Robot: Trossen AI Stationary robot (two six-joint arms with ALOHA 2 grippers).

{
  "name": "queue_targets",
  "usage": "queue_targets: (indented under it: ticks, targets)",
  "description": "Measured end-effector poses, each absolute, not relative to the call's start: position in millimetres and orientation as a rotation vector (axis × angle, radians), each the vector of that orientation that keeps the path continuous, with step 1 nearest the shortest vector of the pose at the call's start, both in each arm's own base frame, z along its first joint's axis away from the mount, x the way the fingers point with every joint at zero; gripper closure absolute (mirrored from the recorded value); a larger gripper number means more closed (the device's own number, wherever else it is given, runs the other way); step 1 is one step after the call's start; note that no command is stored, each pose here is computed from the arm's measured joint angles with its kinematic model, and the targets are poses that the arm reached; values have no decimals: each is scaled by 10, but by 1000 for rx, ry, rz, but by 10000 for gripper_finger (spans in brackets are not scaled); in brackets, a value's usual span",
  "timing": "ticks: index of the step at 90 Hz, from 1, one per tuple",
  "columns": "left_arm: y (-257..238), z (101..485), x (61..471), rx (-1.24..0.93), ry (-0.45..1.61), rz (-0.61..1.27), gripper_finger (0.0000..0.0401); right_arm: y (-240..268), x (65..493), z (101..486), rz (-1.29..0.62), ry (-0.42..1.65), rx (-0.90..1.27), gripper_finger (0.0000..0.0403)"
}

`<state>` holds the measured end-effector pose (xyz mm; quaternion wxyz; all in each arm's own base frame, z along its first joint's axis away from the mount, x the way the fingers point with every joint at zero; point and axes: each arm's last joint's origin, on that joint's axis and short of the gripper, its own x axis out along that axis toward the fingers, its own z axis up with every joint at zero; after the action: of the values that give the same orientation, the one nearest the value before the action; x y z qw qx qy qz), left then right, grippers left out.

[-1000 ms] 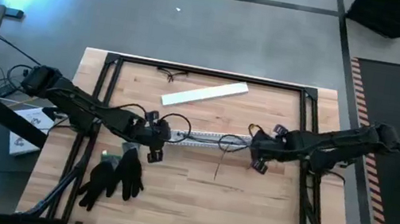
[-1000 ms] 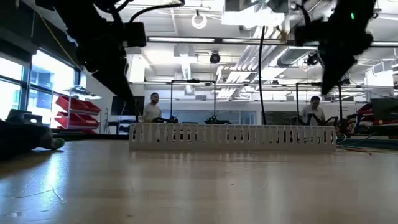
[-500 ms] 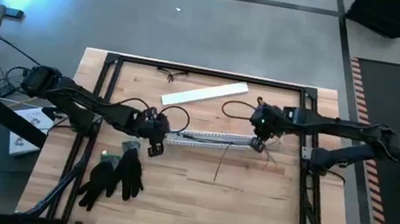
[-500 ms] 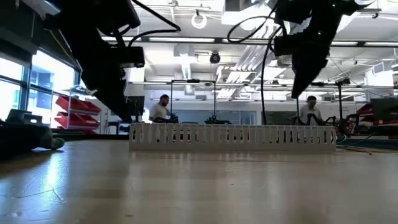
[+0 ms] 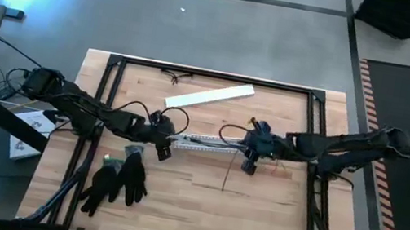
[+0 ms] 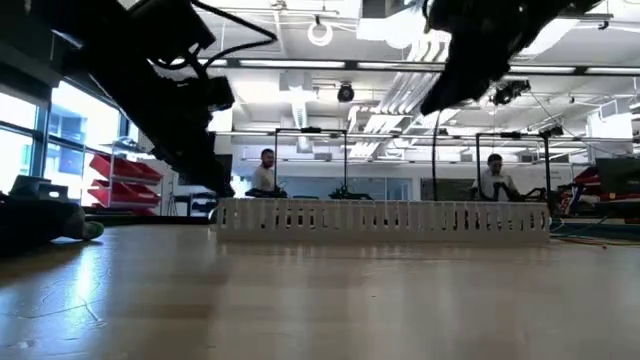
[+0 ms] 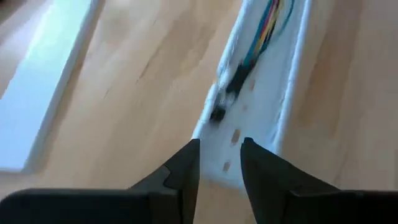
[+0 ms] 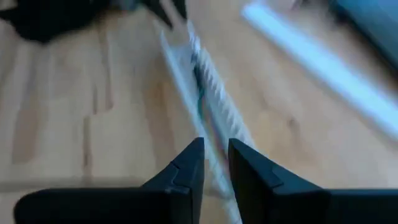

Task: Ziptie cables
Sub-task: Close the white cable duct

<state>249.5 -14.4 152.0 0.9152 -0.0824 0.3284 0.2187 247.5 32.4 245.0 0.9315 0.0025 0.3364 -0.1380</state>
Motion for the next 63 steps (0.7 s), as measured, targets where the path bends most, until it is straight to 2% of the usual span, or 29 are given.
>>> queue_targets:
  ticks: [15,31,39,49,63]
  targets:
    - [-90,1526,2498,-200,620,528,302,265,2463,2434,-369,704,-74,346]
    - [-23,1494,2514,-127,723,275,302,178,2538,2427,-352,679,-30,346]
    - [12,1520,2538,-99,715,231,302,199,2609,2439,-281,636,-22,346]
    - [55,1593,2580,-63,686,291,302,229,2719,2405,-233,597,-52,346]
    - [156,1755,2653,5,624,540,302,321,2851,2300,-150,580,-37,346]
